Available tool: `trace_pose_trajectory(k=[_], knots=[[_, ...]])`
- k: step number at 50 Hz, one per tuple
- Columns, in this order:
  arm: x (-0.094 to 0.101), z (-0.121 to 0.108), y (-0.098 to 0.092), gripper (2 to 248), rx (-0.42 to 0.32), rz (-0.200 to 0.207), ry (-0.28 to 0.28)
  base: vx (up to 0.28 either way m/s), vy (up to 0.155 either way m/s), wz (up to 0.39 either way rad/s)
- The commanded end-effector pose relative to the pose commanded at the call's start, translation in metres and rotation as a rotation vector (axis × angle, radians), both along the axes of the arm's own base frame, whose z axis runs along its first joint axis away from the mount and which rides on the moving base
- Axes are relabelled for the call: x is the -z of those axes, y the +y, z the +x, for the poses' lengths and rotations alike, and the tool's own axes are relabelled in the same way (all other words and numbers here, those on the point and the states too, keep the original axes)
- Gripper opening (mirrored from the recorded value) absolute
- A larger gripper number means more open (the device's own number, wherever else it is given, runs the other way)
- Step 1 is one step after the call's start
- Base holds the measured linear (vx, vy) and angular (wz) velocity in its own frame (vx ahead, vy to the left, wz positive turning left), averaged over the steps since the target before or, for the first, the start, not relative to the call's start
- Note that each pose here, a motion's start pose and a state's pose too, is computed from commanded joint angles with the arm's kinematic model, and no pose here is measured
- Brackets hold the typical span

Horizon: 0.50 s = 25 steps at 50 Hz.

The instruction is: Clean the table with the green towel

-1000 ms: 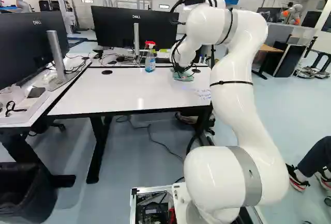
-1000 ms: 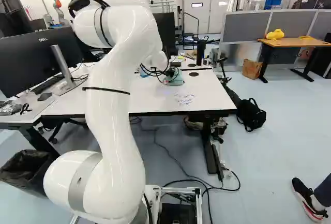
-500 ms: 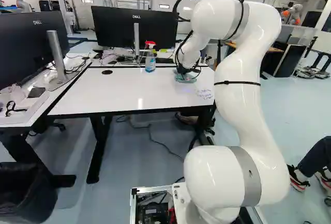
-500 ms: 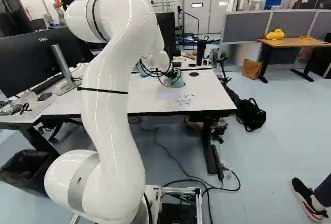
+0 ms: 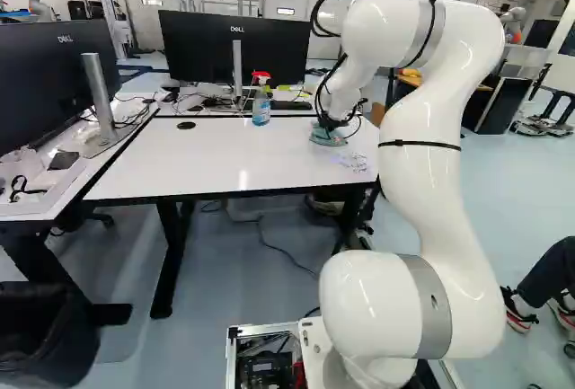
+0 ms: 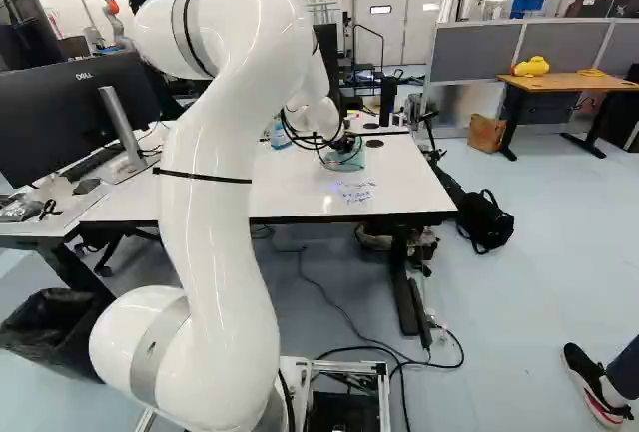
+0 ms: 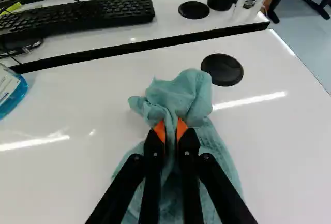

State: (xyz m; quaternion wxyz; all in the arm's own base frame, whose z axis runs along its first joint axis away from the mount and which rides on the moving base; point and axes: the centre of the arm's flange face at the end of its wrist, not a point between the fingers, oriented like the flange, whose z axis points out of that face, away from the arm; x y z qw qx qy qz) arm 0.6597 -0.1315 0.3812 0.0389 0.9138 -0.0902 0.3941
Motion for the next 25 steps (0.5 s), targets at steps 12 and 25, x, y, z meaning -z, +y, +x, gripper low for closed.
trace_pose_trajectory(k=[12, 25], knots=[[0.0, 0.0, 0.0, 44, 0.0, 0.0, 0.0, 0.0, 0.0, 0.0], [-0.011, -0.003, 0.002, 44, -0.002, -0.002, -0.013, 0.0, 0.0, 0.0]])
